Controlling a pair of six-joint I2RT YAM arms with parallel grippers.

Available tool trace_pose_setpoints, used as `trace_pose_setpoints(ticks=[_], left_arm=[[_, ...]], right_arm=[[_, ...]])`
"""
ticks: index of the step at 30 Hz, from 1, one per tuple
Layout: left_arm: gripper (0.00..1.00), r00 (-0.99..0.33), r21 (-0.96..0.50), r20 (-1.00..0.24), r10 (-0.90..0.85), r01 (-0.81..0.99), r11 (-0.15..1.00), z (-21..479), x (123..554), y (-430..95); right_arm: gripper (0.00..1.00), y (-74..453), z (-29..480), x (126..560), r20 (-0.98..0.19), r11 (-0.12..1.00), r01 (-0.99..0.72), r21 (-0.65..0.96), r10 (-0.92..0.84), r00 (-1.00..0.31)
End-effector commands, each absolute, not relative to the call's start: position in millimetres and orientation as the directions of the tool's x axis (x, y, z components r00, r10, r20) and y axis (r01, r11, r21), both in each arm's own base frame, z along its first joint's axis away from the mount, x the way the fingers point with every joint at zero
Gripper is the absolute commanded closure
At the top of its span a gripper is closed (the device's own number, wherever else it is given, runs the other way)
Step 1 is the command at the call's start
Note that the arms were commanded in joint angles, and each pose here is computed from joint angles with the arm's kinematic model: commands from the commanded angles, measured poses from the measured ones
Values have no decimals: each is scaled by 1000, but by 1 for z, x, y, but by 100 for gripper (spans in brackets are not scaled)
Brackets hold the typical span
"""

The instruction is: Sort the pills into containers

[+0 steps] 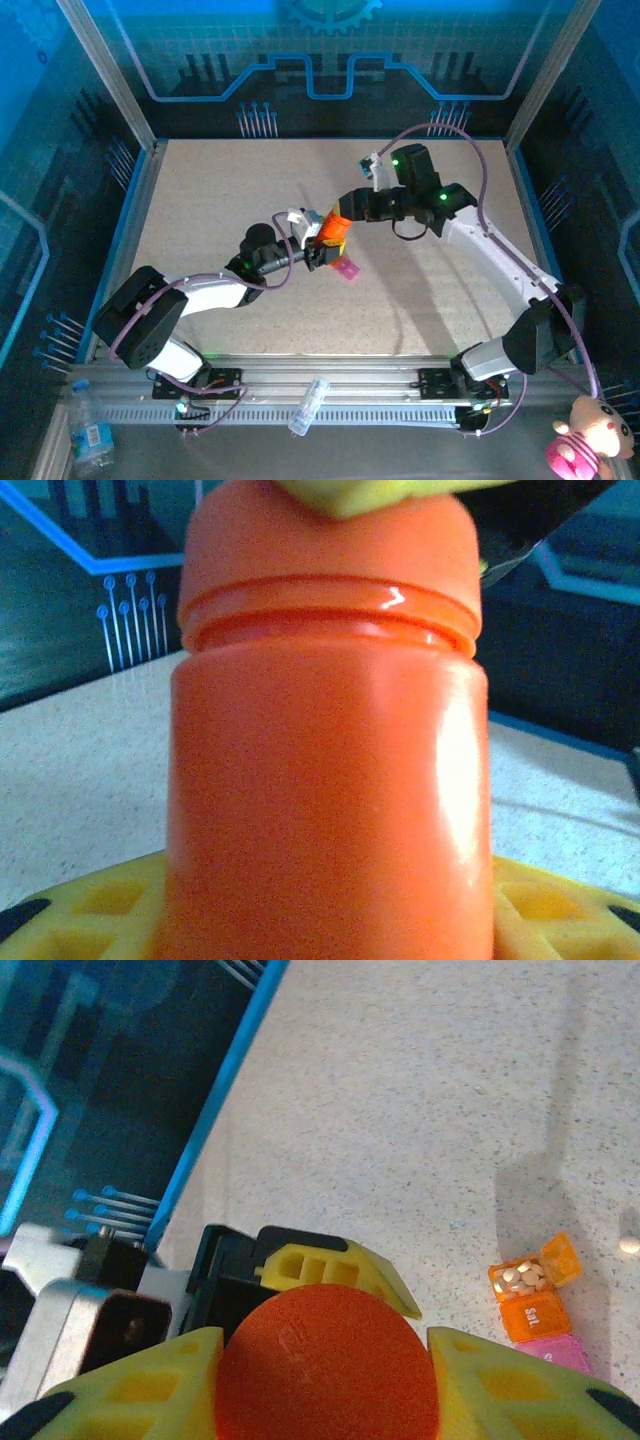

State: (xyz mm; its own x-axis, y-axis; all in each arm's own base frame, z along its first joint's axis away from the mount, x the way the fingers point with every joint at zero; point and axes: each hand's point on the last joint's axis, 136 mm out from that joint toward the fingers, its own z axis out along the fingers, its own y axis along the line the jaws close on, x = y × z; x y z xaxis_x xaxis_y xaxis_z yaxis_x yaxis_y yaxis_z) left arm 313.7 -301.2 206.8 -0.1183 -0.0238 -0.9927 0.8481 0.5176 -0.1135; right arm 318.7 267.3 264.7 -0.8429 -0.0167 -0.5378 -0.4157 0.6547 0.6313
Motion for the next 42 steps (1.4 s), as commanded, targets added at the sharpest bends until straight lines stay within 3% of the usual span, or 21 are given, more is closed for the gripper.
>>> trace_pose_setpoints(ticks=[1,9,13,16,23,28,35,42], left_arm=[[100,124,63,-989,-84,855,514,274,309,-307],[100,121,60,-989,-81,847,528,271,311,-306],[100,107,40,-989,-97,846,531,270,312,-305],[100,84,12,-989,-120,859,511,272,310,-304],[100,38,-31,-989,-146,896,442,277,299,-304],[100,-19,-80,-986,-164,923,376,279,291,-303],[100,-56,-112,-984,-171,935,338,279,288,-305],[100,-63,-119,-983,-174,937,329,279,286,-305]], right_arm=[[59,287,214,299,-345,702,-212,680,52,-937],[54,288,220,307,-335,667,-165,726,135,-932],[31,265,251,311,-405,649,-219,729,151,-902],[19,245,276,305,-484,636,-295,714,144,-863],[16,222,312,287,-651,602,-499,623,47,-758],[12,229,321,283,-722,572,-640,514,-114,-682],[11,255,328,276,-742,514,-740,434,-261,-617],[14,266,314,281,-712,525,-738,424,-310,-630]])
